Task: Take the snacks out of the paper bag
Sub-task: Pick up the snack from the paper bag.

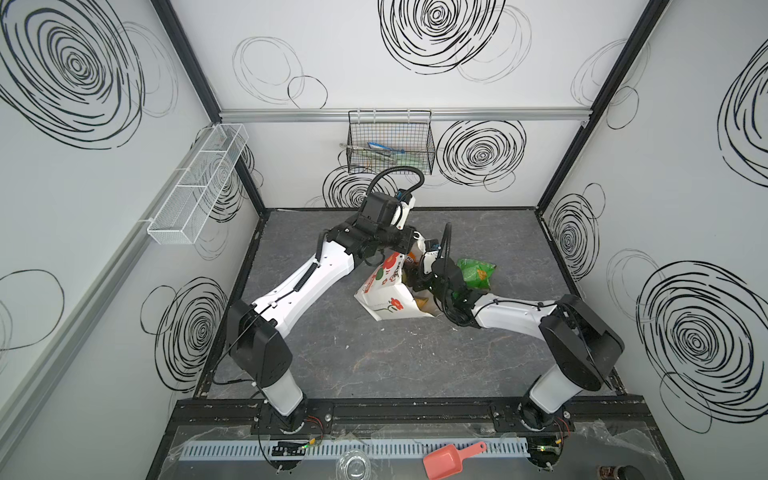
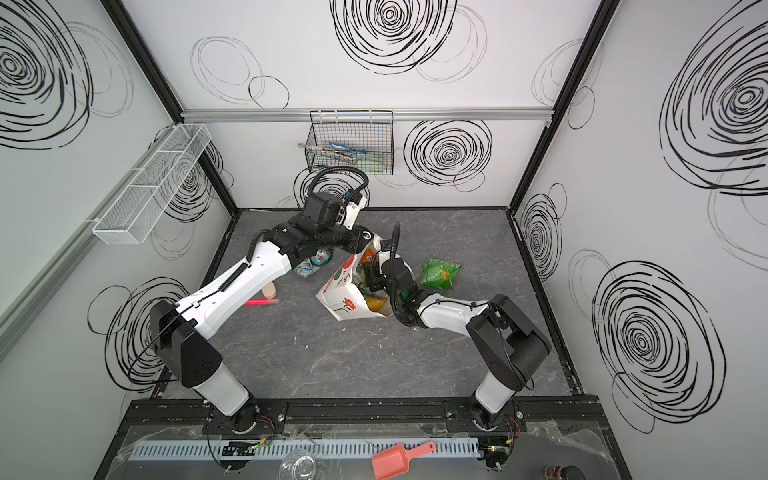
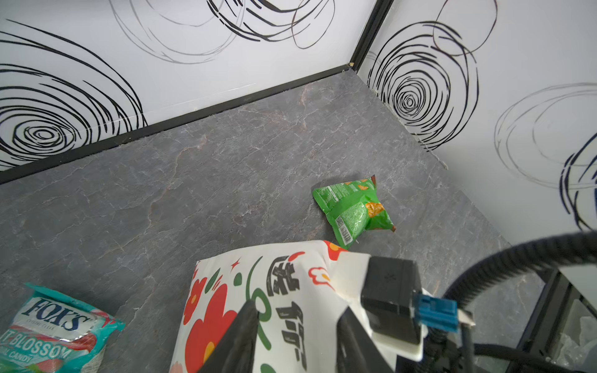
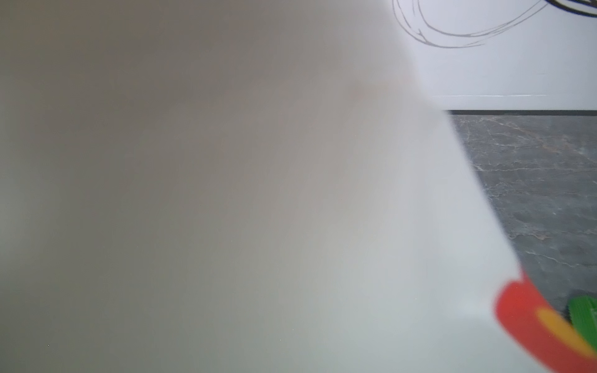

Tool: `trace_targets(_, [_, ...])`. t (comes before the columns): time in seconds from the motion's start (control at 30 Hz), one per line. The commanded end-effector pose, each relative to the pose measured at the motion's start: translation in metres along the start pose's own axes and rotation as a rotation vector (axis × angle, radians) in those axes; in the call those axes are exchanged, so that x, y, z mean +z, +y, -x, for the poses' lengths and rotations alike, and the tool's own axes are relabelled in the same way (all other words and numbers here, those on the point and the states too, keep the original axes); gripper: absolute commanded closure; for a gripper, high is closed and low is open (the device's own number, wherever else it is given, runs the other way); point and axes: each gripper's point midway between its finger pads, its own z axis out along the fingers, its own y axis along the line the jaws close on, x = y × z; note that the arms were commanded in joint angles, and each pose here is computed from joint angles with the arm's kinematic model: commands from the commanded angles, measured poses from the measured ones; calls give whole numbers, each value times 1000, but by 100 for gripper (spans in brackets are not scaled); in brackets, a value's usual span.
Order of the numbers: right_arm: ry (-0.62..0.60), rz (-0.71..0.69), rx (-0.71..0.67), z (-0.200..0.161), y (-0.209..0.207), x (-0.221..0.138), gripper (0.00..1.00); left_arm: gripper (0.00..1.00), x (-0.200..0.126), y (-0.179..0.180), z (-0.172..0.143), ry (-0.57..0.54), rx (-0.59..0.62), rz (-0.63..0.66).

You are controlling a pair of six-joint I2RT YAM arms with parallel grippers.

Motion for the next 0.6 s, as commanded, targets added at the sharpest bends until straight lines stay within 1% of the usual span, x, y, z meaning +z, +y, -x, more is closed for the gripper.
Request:
trace_targets(0.0, [100,-10,-21,-24,-3,0,36,50,-40,-16,45,-146,-4,-64])
trace_targets(0.1, [84,2,-70,-19,7,-6,36,46,-46,-15,45,-142,-4,-63])
trace_targets(0.23, [65,78,-94,-4,25,-19,32,46,-39,2,30,-80,-24,-21])
trace_targets(0.37, [109,120,-107,0,35,-24,31,45,-37,6,7,21,-23,-47])
trace_targets(0.47, [160,145,-127,-3,40,-27,26,44,-40,10,-8,88,-4,-36])
trace_targets(0.53, [206,166,-142,-7,45,-28,23,46,-42,9,-15,111,-2,-50])
trace_targets(0.57, [230,185,-150,-10,48,-29,22,48,-43,7,-18,120,0,-66])
